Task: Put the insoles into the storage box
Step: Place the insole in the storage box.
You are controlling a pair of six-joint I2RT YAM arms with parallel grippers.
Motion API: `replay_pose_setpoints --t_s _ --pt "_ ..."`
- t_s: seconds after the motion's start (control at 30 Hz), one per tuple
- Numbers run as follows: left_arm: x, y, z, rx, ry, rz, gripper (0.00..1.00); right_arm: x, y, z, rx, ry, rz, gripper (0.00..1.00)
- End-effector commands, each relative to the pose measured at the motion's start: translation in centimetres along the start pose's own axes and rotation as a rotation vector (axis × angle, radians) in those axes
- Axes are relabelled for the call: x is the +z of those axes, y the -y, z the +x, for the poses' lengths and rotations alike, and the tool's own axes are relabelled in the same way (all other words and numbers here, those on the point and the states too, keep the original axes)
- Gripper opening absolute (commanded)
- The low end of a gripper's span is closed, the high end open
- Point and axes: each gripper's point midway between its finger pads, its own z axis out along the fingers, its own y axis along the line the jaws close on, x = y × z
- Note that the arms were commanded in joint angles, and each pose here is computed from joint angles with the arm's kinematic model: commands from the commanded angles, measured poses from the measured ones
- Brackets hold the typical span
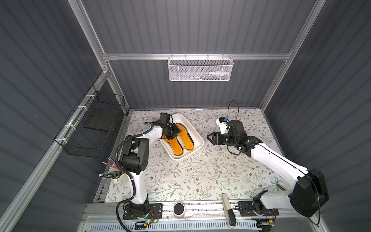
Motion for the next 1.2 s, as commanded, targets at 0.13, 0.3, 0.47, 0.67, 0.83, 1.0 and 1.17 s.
replay_pose_setpoints --t_s 0.13,0.3,0.47,0.67,0.83,1.0,1.17 --pt "0.0 -0.4 -0.3 0.017 0.005 -0.035 0.47 0.1 0.4 0.6 0.009 -0.011 -0.001 0.6" --pt "-0.3 0.1 -0.3 0.013 0.01 -0.015 0.47 0.2 0.5 0.8 0.013 -0.012 0.002 0.6" --pt "0.2 -0.6 0.2 0.005 -0.005 -0.028 0.47 0.4 0.5 0.9 0.017 -0.016 -0.004 0.6" --pt "0.2 -1.8 0.1 0.017 0.008 -0.077 0.47 0.3 0.6 0.9 0.019 -0.017 -0.003 0.6" --pt "-1.2 -1.8 -0.6 0.054 0.06 -0.119 0.48 0.3 0.6 0.9 0.019 -0.016 0.002 0.61" --pt "-1.9 -0.3 -1.0 0.073 0.08 -0.068 0.49 0.3 0.6 0.9 0.02 -0.017 0.005 0.61" --pt "-1.2 1.3 -0.5 0.058 0.046 0.016 0.5 0.2 0.7 0.9 0.023 -0.02 0.006 0.61"
